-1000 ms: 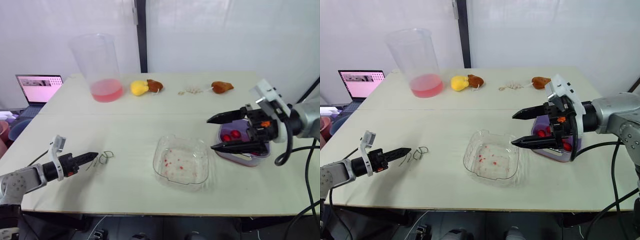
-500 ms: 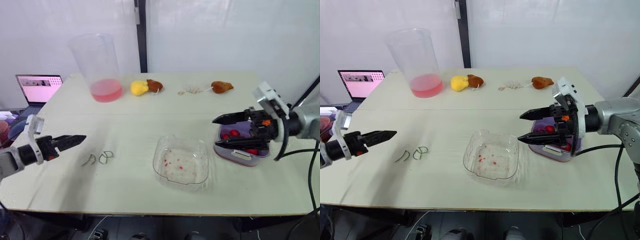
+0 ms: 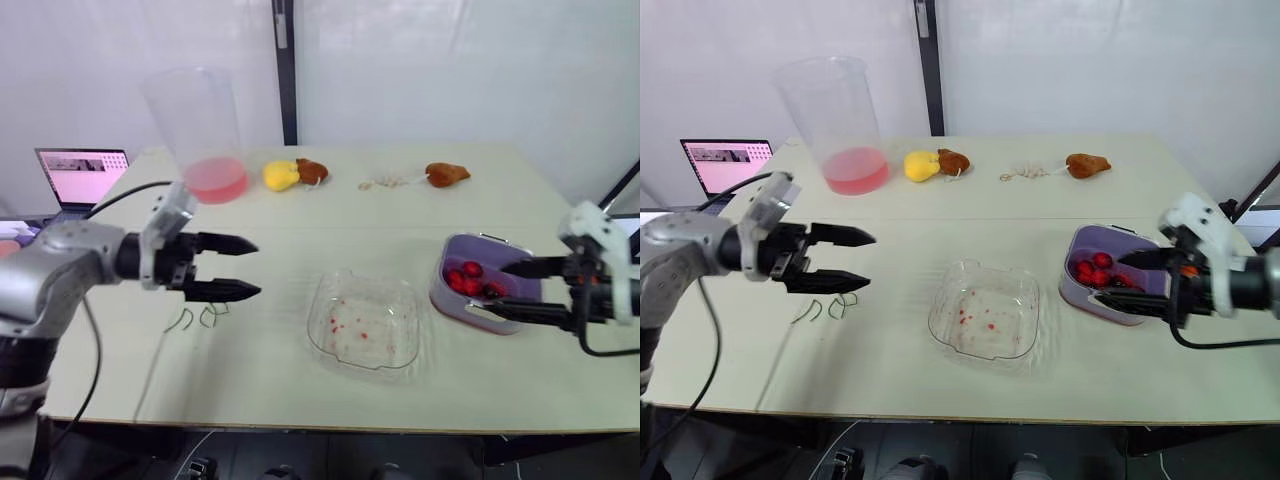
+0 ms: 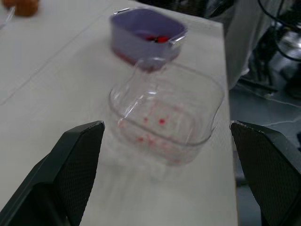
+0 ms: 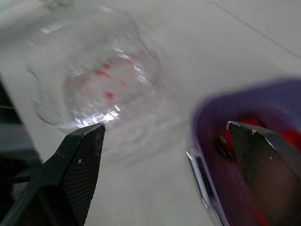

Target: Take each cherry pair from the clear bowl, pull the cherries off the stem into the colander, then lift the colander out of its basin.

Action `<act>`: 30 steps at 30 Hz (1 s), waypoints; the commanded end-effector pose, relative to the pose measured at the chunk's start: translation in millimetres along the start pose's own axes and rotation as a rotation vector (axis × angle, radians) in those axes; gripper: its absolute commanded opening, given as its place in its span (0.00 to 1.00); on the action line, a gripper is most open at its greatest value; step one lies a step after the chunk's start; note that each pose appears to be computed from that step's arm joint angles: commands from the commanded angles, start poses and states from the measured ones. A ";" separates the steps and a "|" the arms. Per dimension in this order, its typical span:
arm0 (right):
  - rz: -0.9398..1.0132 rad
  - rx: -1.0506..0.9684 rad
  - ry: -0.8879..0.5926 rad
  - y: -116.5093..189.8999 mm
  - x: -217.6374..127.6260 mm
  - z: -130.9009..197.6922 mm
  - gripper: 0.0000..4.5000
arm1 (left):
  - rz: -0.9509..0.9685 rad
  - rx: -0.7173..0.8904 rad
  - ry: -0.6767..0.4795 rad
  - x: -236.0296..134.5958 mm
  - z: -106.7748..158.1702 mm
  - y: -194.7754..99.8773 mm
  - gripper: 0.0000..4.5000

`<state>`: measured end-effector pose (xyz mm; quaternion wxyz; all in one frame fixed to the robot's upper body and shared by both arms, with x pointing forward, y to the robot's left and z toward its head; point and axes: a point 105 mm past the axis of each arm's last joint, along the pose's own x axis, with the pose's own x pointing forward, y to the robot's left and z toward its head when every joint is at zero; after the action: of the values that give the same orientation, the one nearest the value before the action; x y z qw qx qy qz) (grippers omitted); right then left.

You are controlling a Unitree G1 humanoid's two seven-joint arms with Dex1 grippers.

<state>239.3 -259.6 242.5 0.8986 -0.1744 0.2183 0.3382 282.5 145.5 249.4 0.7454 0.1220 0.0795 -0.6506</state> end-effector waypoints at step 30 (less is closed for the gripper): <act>-0.007 -0.291 0.330 -13.2 48.8 -28.8 1.00 | -0.065 0.116 -0.131 47.8 24.1 -16.6 1.00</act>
<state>268.8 -258.4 192.8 0.8217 -0.3373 0.3187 0.3307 275.4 88.9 247.8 0.7139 0.1101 0.0170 -0.6914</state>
